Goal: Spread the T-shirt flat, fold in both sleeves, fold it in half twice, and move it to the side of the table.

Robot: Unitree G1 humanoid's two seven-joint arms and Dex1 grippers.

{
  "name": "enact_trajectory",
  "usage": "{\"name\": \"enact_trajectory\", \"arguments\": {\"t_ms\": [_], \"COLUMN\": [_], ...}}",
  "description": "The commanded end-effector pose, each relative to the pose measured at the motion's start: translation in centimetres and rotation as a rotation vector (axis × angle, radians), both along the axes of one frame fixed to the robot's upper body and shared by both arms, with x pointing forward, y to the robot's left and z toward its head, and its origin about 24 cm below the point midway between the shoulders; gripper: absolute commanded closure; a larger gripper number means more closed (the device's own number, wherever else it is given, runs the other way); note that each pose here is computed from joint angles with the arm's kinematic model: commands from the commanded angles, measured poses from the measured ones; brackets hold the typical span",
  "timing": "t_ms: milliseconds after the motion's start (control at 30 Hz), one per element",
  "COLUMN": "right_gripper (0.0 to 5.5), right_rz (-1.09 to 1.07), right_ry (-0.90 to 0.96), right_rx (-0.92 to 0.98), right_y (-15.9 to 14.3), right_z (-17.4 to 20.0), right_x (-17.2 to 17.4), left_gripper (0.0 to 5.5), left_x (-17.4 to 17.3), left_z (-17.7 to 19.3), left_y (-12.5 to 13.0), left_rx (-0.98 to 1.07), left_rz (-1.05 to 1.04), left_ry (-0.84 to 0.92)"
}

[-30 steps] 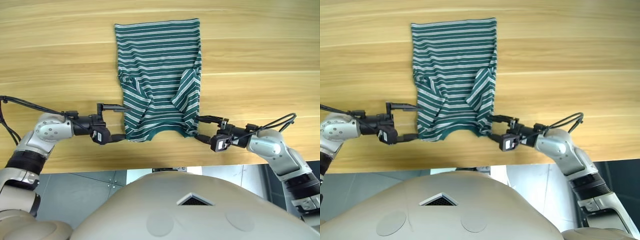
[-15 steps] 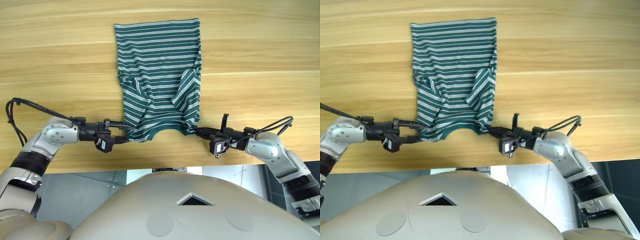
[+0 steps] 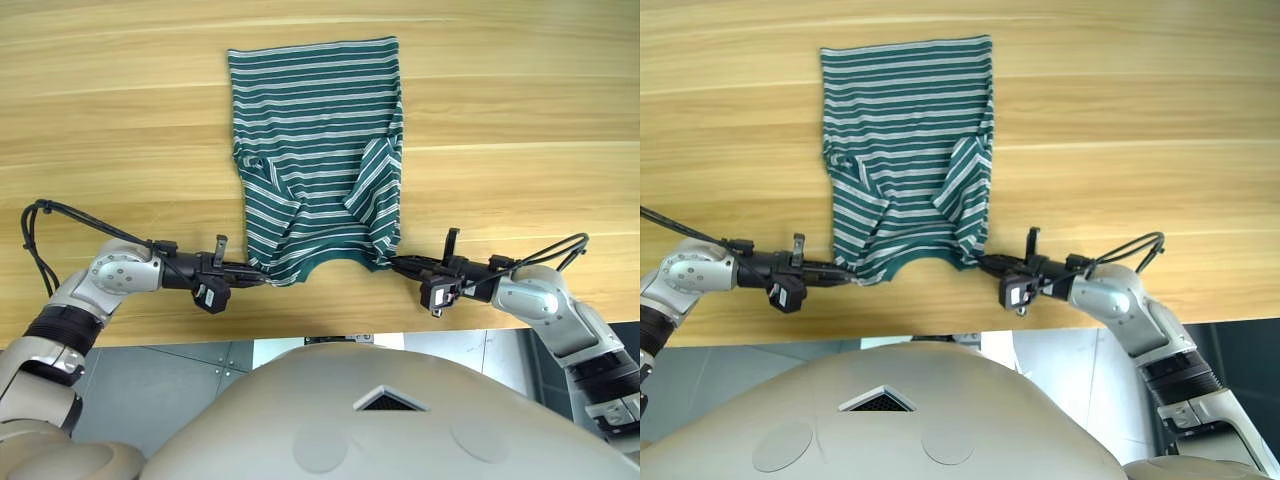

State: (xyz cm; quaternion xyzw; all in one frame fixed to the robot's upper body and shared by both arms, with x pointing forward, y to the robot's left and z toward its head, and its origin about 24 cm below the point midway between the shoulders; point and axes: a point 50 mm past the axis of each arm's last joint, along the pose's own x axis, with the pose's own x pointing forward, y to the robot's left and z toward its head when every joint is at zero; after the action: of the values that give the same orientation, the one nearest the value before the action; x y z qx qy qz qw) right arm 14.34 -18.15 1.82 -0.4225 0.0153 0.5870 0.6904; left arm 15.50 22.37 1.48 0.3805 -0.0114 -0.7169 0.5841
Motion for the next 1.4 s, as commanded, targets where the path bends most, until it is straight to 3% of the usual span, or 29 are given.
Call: {"name": "enact_trajectory", "arguments": {"t_ms": [33, 400, 633, 1133, 1233, 1400], "right_gripper": [5.5, 5.5, 5.5, 5.5, 5.5, 5.5], "right_rz": [0.007, 0.028, 0.01, 0.136, 0.129, 0.024], "right_ry": [0.048, 0.022, -0.049, -0.086, -0.092, -0.164], "right_rx": [-0.07, 0.07, 0.103, 0.188, 0.127, 0.059], "right_y": [-0.9, -2.0, -3.3, -3.0, -2.9, -2.7], "right_z": [-0.5, 3.4, 5.6, 9.2, 8.4, 7.5], "right_x": [-0.8, -2.9, -3.6, -7.3, -6.8, -2.5], "left_gripper": [5.48, 5.48, 5.48, 5.48, 5.48, 5.48], "left_x": [-0.3, 1.2, -0.4, -3.3, -2.7, 1.5], "left_z": [-0.4, 3.3, 6.5, 7.3, 7.3, 6.7], "left_y": [0.2, 0.7, 0.3, -0.2, 0.1, 1.1], "left_rx": [0.035, -0.119, -0.275, -0.326, -0.329, -0.389], "left_rz": [-0.014, 0.059, 0.004, -0.041, -0.004, 0.219], "left_ry": [0.043, -0.077, -0.071, -0.017, -0.016, -0.07]}}
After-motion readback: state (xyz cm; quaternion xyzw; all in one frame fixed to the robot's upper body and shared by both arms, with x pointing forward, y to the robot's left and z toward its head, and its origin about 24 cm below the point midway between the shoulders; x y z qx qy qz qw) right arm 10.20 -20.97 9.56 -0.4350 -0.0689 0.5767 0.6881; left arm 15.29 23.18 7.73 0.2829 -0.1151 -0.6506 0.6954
